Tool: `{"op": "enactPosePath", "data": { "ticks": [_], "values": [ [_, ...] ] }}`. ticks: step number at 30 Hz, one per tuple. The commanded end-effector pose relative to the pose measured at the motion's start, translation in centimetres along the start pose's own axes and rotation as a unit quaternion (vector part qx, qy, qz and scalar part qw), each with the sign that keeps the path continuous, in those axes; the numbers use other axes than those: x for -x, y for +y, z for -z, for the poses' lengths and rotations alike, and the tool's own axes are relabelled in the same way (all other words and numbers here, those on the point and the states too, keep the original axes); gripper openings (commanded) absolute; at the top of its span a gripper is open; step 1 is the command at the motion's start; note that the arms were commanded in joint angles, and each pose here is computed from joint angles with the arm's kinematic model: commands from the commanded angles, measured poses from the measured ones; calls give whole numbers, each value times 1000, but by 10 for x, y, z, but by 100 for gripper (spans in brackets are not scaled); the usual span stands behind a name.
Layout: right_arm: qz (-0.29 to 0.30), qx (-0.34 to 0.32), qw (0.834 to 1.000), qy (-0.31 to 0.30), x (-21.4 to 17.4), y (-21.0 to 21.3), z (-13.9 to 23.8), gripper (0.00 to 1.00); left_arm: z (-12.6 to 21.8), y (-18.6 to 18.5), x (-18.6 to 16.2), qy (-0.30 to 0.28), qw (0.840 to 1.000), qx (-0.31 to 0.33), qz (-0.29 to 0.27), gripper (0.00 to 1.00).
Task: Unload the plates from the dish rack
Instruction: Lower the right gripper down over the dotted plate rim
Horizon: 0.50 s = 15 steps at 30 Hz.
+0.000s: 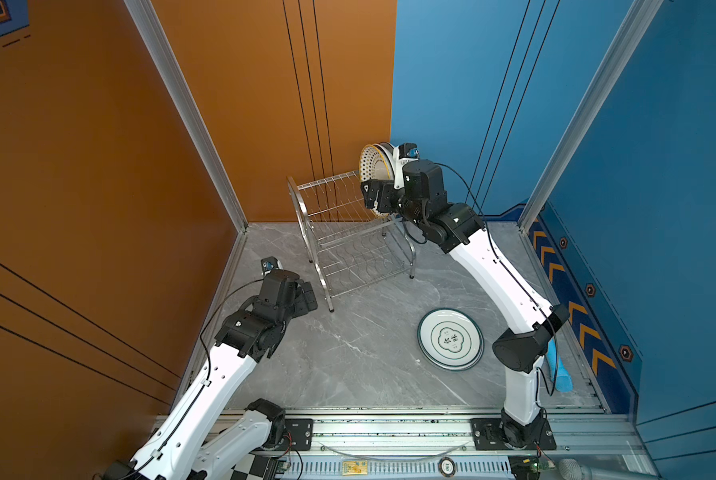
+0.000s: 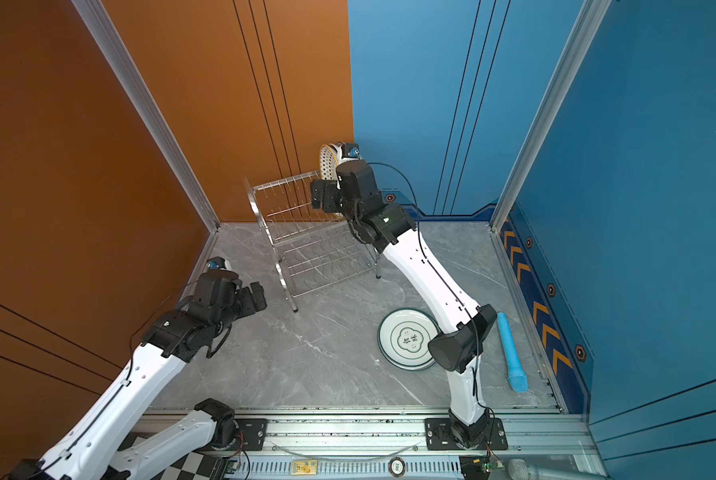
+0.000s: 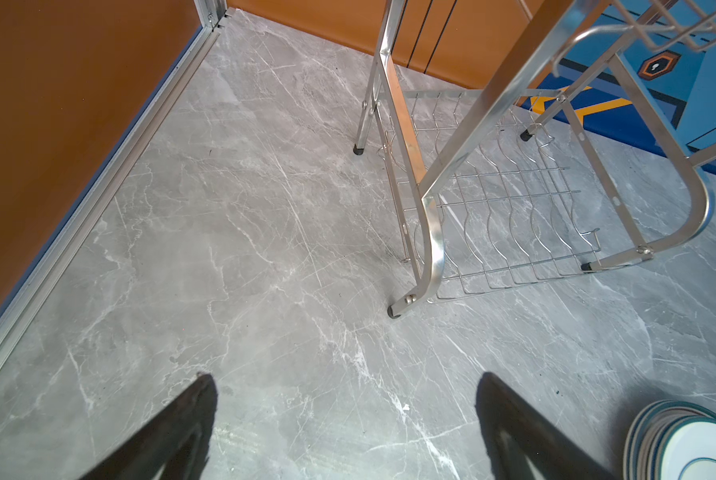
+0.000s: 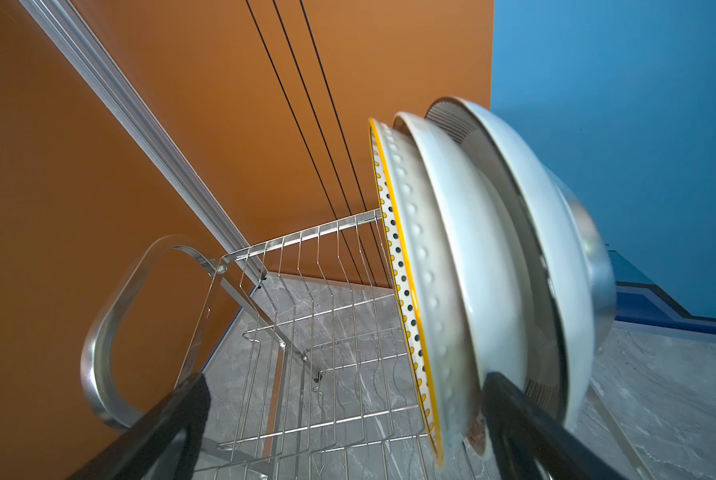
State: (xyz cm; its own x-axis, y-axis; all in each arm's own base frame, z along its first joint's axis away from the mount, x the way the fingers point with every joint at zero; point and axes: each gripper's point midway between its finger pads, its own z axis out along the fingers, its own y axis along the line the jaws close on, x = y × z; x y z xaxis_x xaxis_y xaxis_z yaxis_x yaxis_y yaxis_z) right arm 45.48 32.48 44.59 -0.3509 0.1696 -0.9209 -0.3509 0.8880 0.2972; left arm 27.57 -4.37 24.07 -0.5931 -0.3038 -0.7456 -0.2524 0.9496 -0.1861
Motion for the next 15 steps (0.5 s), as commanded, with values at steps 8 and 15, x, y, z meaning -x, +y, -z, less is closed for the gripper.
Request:
{"op": "enactPosePath", "data": {
  "ticks": [8,15],
  "values": [
    [17,9,1000,6,-5,17,8,100,-1,-3,5,2,1000,-7,-3,98],
    [20,0,1000,10,-8,13,4,100,-3,-4,4,5,1000,-8,-4,98]
  ]
}}
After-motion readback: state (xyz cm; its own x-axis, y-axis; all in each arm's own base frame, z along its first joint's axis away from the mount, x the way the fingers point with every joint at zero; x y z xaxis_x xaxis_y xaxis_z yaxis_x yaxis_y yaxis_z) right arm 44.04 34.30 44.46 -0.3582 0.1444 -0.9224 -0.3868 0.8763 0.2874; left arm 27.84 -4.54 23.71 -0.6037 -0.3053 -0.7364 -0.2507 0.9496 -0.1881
